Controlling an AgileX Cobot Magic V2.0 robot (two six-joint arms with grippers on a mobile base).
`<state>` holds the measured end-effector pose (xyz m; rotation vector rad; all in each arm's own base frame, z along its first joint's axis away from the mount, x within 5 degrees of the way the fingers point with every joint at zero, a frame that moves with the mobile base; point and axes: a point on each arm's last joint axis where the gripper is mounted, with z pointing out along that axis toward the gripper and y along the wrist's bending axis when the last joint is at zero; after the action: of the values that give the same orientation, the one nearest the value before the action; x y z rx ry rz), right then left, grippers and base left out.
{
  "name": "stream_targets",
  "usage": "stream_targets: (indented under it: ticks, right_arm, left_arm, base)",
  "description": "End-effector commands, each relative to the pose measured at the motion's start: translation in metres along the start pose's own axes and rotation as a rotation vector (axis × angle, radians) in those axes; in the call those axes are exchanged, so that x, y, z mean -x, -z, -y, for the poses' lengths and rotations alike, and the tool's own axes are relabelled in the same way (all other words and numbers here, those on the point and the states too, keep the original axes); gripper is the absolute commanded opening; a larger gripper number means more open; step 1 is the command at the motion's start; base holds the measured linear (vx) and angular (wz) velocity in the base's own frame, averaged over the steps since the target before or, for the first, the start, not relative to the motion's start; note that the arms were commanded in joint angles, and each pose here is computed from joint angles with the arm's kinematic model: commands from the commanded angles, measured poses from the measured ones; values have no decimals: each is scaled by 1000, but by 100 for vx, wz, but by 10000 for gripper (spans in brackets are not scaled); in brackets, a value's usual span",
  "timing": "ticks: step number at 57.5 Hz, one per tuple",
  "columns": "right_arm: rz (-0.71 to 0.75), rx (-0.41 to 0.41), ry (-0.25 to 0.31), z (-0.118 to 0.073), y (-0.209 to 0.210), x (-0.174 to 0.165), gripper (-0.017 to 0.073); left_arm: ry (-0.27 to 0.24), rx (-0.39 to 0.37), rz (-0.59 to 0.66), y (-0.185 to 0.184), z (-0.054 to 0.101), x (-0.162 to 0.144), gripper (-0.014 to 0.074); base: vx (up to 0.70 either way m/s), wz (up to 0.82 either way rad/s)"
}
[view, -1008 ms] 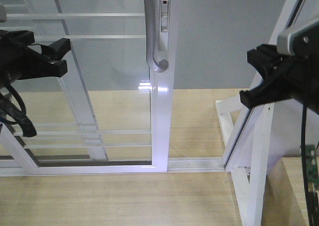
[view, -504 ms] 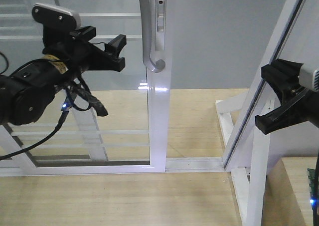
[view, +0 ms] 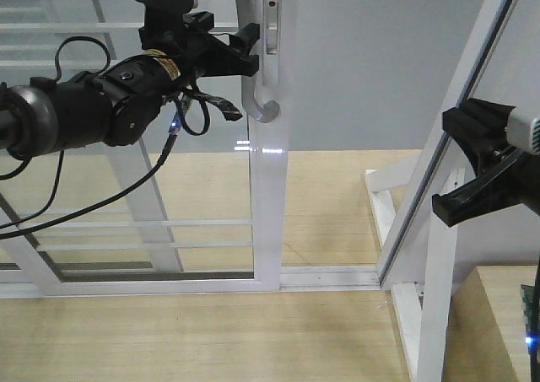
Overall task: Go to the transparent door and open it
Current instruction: 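Release the handle with the right gripper and bring the left gripper to it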
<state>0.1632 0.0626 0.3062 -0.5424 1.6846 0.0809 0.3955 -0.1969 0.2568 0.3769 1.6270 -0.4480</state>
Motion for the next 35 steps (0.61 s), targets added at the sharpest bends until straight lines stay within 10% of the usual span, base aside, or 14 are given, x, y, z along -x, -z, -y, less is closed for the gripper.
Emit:
stream_targets:
  ticks: [1,19,35]
  right_arm:
    - [124,-27,13,5,3,19,-4]
    - [124,-27,13,5,3,19,-4]
    - [123,-27,13,5,3,18,-4]
  left_arm:
    - [9,-24,170,-1,6,43,587]
    - [34,8,127,-23,2,53,558]
    - [86,31,157,-26,-1,65,279]
  base:
    - [0,0]
    - [0,0]
    - [0,0]
